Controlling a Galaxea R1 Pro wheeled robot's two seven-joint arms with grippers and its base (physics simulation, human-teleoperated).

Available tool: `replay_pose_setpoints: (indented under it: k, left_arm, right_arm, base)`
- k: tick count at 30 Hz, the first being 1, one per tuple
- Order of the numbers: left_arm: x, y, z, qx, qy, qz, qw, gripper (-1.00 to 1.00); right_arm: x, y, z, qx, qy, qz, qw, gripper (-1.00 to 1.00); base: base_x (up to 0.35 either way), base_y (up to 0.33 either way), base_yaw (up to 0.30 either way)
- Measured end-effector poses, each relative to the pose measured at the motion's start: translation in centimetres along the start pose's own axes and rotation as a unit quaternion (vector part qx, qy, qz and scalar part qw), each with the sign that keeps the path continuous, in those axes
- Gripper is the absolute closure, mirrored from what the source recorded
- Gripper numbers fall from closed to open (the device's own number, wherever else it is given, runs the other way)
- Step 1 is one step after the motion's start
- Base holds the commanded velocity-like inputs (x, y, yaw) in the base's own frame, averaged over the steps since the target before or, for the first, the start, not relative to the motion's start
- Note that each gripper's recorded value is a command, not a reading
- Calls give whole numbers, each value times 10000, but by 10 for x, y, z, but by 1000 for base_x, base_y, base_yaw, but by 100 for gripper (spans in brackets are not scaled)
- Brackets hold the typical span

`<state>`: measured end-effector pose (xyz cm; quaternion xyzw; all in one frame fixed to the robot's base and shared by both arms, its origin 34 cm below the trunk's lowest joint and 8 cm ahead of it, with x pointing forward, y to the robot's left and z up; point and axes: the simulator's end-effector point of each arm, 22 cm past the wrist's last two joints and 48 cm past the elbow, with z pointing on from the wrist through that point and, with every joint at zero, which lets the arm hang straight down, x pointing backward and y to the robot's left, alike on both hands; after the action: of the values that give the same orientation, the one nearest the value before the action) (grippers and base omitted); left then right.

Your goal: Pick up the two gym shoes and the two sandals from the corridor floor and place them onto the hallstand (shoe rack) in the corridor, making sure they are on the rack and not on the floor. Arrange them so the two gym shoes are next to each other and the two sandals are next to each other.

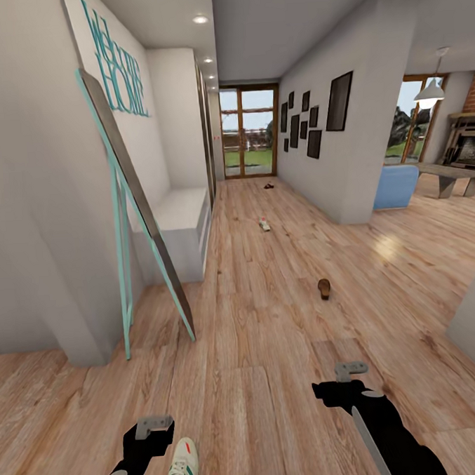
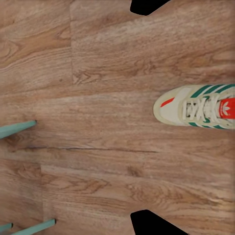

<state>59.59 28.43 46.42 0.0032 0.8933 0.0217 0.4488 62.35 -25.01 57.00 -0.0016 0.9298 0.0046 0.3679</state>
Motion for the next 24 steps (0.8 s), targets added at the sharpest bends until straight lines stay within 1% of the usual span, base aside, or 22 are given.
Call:
replay_pose_setpoints:
  k: [24]
  left_arm:
    - [65,-1,26,-6,183,3,9998,-100]
  right_arm:
    - [57,-1,40,8,187,13,9998,-100]
  base:
    - [0,0,0]
